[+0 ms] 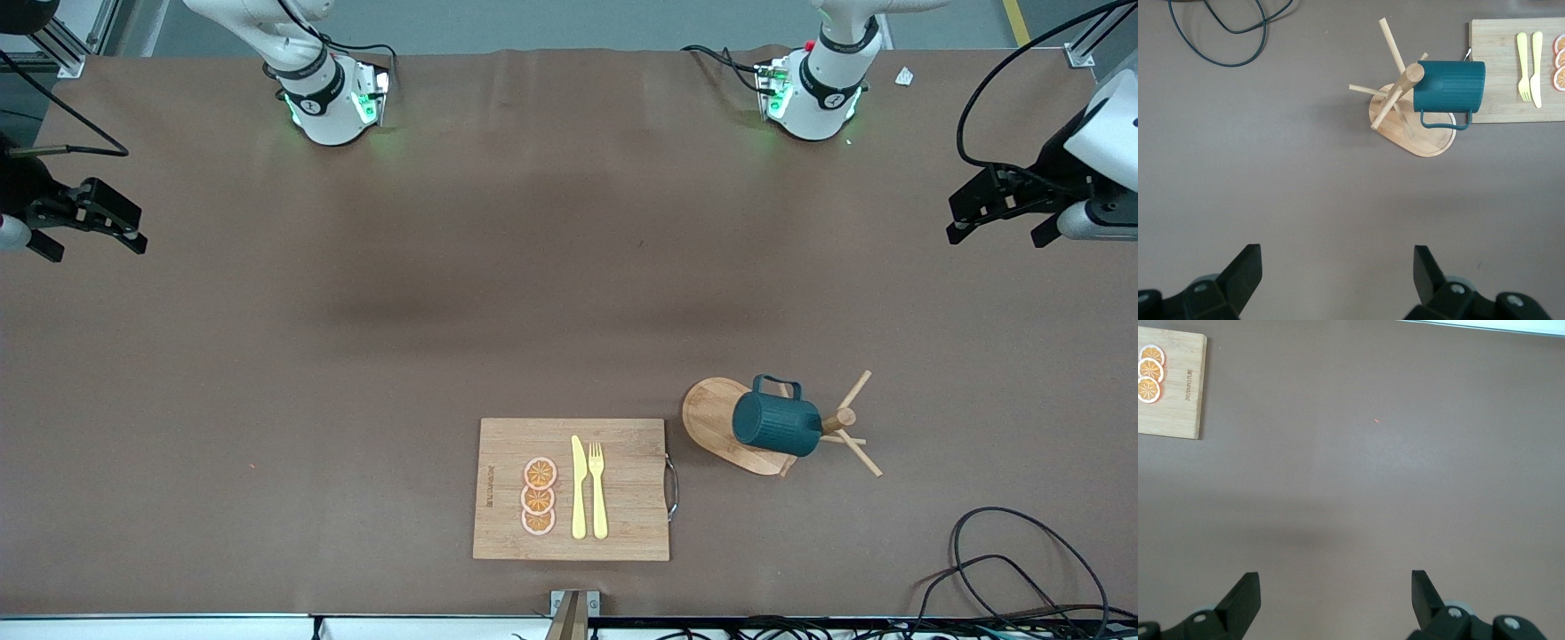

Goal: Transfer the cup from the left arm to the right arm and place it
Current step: 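Reach the left gripper toward the teal mug on the wooden stand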

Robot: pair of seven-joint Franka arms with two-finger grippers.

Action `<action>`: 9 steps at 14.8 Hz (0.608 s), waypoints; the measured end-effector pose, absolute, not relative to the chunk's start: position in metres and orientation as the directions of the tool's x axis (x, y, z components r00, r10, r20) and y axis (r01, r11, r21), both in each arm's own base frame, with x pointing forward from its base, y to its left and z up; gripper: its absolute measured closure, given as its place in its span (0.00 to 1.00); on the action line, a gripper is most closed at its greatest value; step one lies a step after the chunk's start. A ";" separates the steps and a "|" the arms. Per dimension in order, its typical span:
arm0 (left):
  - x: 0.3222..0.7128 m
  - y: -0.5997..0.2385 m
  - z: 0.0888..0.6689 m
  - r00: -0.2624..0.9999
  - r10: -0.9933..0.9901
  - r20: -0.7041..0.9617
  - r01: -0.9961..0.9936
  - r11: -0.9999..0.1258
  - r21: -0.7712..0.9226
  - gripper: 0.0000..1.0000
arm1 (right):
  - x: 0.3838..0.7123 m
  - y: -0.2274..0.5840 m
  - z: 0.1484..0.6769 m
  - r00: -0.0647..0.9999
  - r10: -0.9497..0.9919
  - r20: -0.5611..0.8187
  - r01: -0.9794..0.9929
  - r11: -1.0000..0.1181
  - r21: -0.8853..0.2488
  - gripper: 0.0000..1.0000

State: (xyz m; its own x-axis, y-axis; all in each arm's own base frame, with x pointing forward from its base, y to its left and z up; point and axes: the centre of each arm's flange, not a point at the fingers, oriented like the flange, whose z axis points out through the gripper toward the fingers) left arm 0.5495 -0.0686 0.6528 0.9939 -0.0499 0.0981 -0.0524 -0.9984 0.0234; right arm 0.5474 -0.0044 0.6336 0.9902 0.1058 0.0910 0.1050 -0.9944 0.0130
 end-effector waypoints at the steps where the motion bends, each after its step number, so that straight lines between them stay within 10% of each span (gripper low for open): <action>1: 0.549 -0.069 0.653 0.994 -0.052 0.098 -0.054 -0.998 0.020 0.00 | 0.547 -0.005 0.633 0.990 0.107 0.090 0.106 -0.994 0.013 0.00; 9: 0.552 -0.079 0.645 0.996 0.027 0.084 0.025 -0.999 0.024 0.00 | 0.546 -0.005 0.633 0.990 0.116 0.081 0.116 -0.993 0.013 0.00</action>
State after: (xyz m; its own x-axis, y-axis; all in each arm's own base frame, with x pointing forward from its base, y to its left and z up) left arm 0.5520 -0.0791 0.6451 0.9961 0.0273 0.0837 0.0254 -0.9994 0.0238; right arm 0.5464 -0.0054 0.6328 0.9899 0.1163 0.0811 0.1156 -0.9932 0.0128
